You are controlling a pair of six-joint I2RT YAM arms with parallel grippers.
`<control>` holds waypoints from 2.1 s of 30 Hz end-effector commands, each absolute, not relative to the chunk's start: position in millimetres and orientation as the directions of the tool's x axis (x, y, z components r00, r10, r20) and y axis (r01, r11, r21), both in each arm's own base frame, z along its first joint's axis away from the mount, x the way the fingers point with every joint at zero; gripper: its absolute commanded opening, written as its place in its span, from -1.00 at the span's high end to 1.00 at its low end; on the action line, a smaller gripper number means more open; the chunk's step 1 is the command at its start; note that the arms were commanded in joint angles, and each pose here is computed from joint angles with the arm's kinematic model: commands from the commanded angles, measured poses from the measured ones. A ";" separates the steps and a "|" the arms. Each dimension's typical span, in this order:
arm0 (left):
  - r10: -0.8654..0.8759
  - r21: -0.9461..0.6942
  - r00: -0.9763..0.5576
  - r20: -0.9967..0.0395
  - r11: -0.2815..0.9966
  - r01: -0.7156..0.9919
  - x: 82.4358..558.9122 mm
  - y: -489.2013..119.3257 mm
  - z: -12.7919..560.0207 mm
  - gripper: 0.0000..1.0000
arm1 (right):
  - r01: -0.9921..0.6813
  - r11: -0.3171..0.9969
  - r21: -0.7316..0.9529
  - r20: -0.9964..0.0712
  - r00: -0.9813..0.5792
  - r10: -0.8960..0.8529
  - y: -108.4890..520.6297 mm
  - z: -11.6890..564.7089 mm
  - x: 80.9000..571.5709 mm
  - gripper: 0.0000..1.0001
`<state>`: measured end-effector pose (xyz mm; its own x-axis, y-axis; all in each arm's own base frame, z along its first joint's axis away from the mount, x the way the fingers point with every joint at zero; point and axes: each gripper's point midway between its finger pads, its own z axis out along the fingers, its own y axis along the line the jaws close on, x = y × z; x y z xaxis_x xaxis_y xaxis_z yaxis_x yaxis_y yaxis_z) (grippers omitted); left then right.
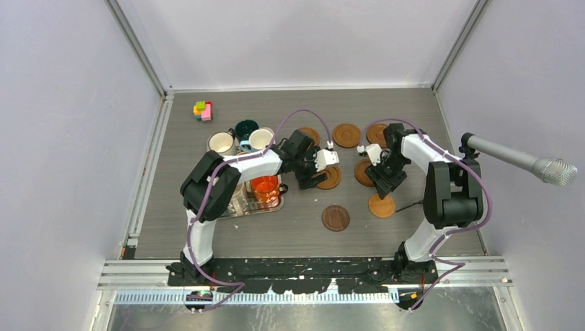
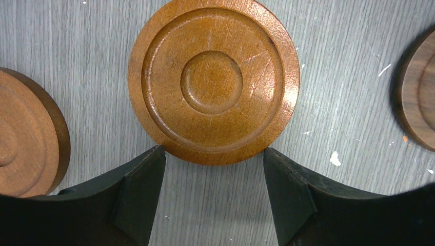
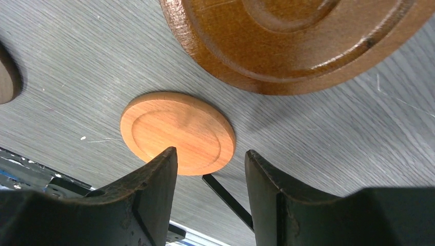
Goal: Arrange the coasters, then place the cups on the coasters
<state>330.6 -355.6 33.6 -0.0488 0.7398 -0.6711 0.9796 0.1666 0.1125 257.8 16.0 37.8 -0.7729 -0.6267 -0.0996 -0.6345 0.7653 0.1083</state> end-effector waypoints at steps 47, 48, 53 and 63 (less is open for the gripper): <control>0.655 0.121 0.007 -0.756 0.129 0.984 325.4 -367.9 86.8 -0.54 | -0.585 0.778 0.230 -0.137 -0.811 -0.569 56.7 58.3 238.8 -0.24; 0.644 0.094 -0.011 -0.765 0.129 0.987 317.5 -368.2 91.5 -0.54 | -0.586 0.777 0.230 -0.148 -0.810 -0.567 58.0 61.3 240.6 -0.24; 0.642 0.001 -0.058 -0.765 0.092 0.996 274.3 -376.1 90.8 -0.48 | -0.583 0.778 0.234 -0.147 -0.813 -0.564 57.8 64.7 241.7 -0.23; 0.650 -0.057 -0.064 -0.757 0.032 0.998 224.4 -412.7 66.8 -0.36 | -0.545 0.805 0.235 -0.112 -0.838 -0.534 45.7 59.6 242.9 -0.22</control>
